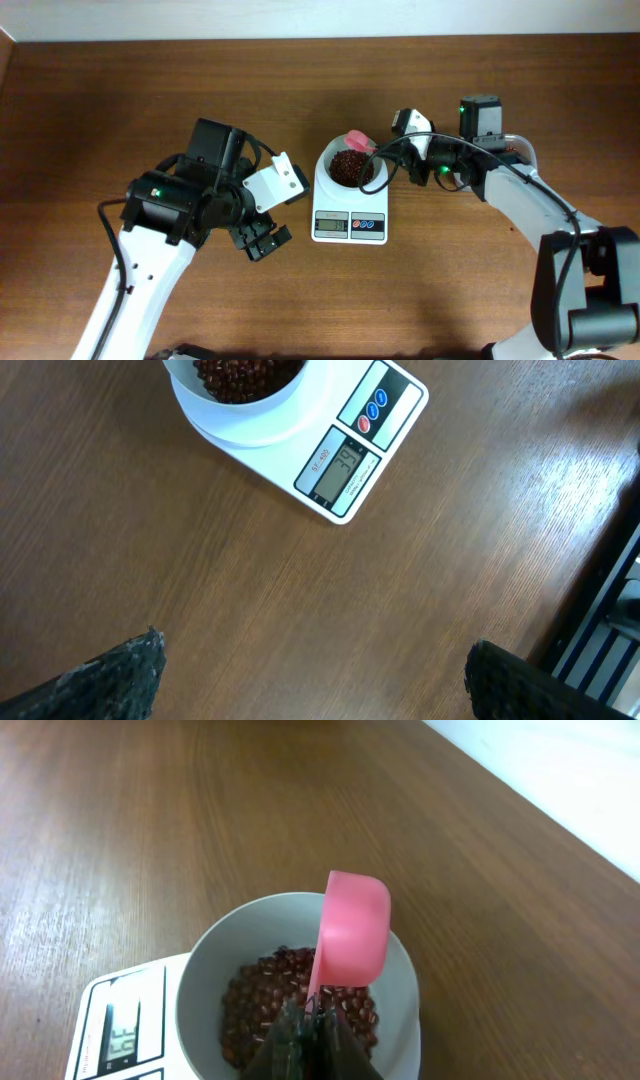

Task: Scoop and weigh 50g on scale
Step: 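Move the scoop back into the bean tub and scoop beans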

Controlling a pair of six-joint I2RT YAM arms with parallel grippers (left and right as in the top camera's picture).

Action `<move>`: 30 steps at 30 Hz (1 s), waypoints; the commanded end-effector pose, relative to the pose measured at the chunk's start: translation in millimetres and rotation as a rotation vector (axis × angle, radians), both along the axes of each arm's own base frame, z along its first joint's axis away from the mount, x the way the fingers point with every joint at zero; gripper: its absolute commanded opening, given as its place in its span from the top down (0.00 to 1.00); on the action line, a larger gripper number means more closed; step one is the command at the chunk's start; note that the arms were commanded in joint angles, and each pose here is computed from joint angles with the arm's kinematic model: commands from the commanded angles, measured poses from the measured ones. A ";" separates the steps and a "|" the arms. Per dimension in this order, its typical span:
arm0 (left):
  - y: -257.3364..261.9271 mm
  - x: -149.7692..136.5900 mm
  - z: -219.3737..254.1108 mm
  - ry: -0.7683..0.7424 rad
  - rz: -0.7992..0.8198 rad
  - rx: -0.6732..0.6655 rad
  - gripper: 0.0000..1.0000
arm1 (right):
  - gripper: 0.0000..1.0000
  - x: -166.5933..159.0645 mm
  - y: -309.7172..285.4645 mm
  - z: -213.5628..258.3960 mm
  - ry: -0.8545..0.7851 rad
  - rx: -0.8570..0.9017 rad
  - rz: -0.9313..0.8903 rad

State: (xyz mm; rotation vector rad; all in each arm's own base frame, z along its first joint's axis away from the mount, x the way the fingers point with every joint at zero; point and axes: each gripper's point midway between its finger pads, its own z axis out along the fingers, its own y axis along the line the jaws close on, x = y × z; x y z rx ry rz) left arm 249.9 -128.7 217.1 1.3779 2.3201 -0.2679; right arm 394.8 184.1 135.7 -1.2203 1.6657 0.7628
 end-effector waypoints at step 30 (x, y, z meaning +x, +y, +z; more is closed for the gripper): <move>-0.6 1.6 9.0 -0.028 -0.009 -0.014 0.01 | 0.96 -8.1 -221.7 -78.0 0.718 -0.067 -0.954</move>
